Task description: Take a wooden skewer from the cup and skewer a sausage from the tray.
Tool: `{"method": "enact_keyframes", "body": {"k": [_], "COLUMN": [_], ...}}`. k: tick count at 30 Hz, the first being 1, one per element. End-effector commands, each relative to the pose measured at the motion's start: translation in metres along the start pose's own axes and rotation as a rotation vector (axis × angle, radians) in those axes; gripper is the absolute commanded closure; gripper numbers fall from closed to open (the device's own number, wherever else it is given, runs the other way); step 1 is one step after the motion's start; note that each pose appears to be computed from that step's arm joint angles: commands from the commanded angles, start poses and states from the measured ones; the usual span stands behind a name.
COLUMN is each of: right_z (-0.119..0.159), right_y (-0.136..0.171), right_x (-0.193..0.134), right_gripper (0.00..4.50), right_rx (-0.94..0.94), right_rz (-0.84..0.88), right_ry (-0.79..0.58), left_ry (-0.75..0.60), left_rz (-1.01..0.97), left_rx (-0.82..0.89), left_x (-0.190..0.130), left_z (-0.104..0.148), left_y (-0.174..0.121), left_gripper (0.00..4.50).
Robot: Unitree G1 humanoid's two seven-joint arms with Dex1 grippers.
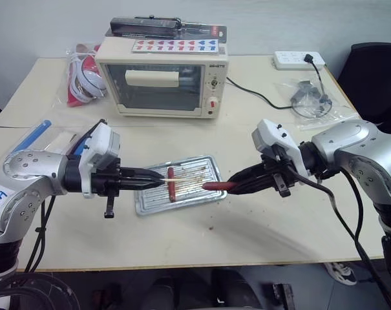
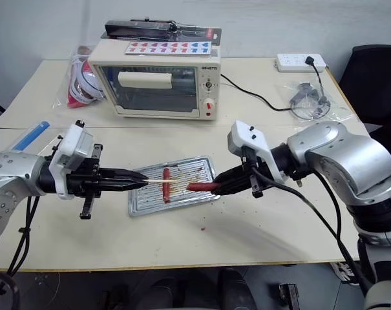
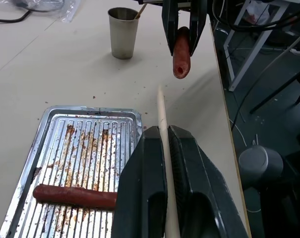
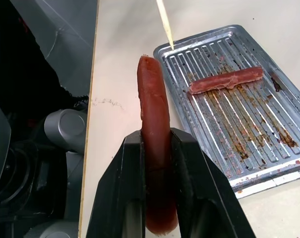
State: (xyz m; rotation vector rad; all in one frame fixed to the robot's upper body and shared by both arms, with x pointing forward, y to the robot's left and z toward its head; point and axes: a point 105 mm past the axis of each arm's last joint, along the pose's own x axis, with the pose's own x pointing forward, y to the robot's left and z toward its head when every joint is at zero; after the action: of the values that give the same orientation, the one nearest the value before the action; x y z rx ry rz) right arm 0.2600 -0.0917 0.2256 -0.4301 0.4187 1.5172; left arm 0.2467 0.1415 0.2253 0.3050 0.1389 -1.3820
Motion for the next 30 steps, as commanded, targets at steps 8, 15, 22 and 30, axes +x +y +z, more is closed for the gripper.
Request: {"method": "enact_keyframes", "body": {"k": [8, 15, 22, 30], "right_z": [0.013, 0.012, 0.007, 0.005], "right_y": [0.009, 0.007, 0.004, 0.001], "right_x": [0.002, 0.002, 0.0, 0.0], "right_gripper": [4.08, 4.08, 4.08, 4.08], "right_rx": [-0.037, -0.019, -0.005, 0.006], "right_rz": [0.011, -0.006, -0.025, -0.036], "right_ry": [-0.05, -0.055, -0.049, -0.053], "left_ry": [-0.018, -0.003, 0.007, 0.011], "left_rz": [-0.041, -0.026, -0.013, -0.026], "left_rx": [0.076, 0.073, 0.077, 0.09], "left_x": [0.009, 0.003, -0.003, 0.0], "left_z": [0.012, 0.009, 0.011, 0.011], "left_y": [-0.006, -0.004, -0.003, -0.005], "left_gripper": [4.5, 4.5, 4.5, 4.5]}}
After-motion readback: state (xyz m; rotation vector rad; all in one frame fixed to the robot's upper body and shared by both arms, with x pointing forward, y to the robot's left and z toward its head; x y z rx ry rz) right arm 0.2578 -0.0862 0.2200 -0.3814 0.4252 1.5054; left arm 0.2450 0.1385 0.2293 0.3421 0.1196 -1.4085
